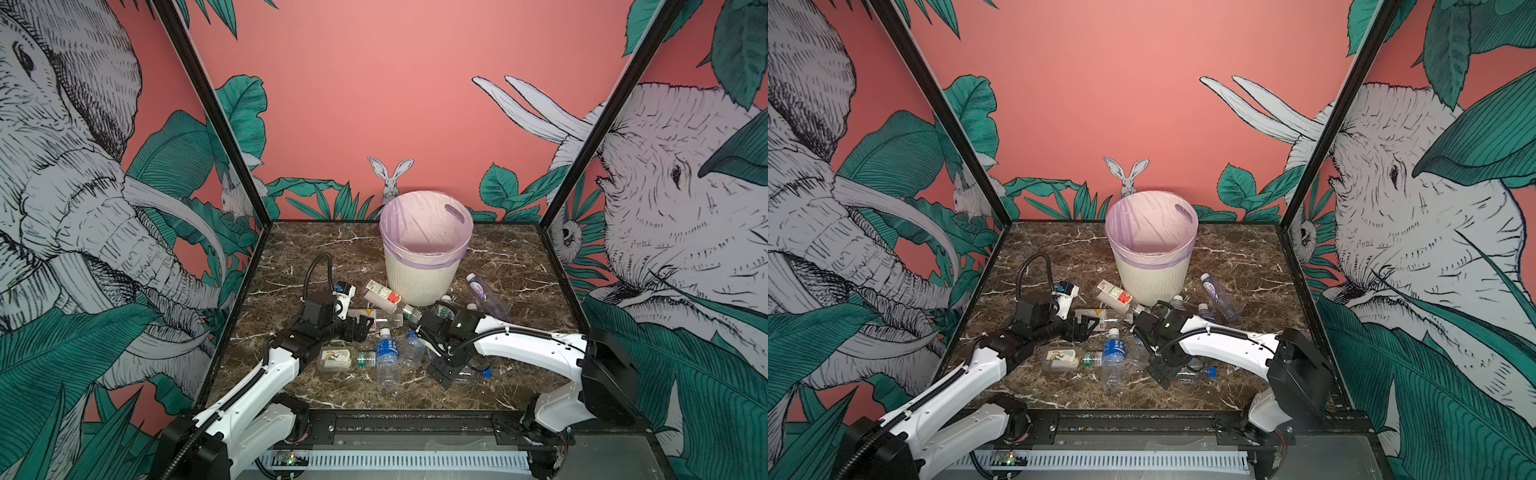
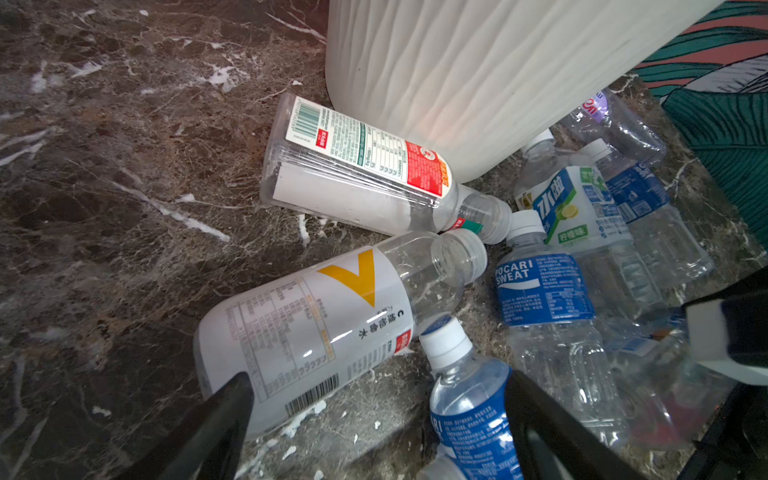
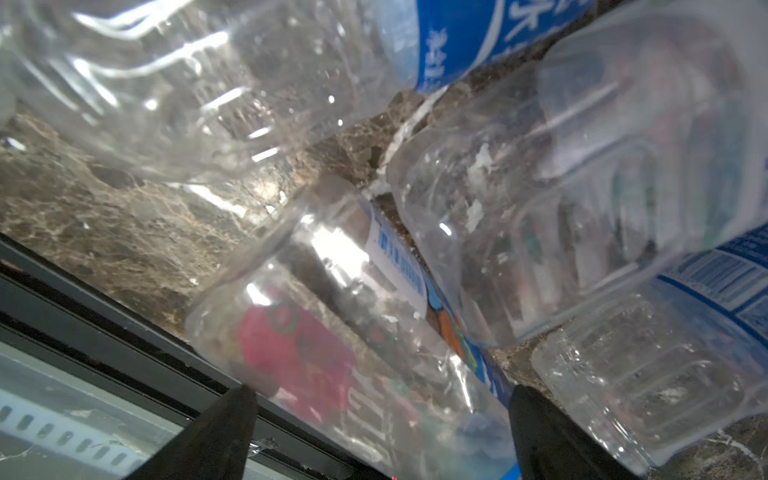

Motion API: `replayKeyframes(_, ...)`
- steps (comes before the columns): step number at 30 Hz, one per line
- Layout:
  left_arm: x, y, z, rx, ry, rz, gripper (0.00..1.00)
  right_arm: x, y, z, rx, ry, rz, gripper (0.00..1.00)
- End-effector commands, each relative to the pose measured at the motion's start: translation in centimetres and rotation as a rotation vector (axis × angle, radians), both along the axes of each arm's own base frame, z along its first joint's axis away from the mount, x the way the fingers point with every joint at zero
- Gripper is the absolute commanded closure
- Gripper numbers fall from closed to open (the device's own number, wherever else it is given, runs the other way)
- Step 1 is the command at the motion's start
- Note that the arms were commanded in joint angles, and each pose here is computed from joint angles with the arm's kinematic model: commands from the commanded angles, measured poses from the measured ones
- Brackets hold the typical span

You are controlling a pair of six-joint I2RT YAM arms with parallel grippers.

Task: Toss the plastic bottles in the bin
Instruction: 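Grasp a clear bottle with blue cap using the right gripper and lift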

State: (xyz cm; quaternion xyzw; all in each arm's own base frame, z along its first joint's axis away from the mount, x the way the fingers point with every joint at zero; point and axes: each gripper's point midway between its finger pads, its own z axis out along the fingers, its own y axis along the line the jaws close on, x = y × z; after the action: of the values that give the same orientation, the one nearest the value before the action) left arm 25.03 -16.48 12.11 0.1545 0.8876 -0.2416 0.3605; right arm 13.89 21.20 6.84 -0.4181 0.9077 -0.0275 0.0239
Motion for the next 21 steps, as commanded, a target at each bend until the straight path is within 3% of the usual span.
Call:
replayKeyframes(1,-0.2,0.2,-0.7,0.015,-0.005,-0.008,0.04,-0.3,0.1,0.0,-0.014,0.015,0.031,0.05)
replayKeyframes(9,-0.1,0.5,-1.1,0.031,-0.009,0.003,0.05,-1.4,0.8,-0.4,0.014,0.078,0.054,0.18)
replayKeyframes(21,-0.2,0.5,-1.2,0.029,-0.008,0.002,0.05,-2.2,1.1,-1.6,-0.014,0.105,0.082,0.13)
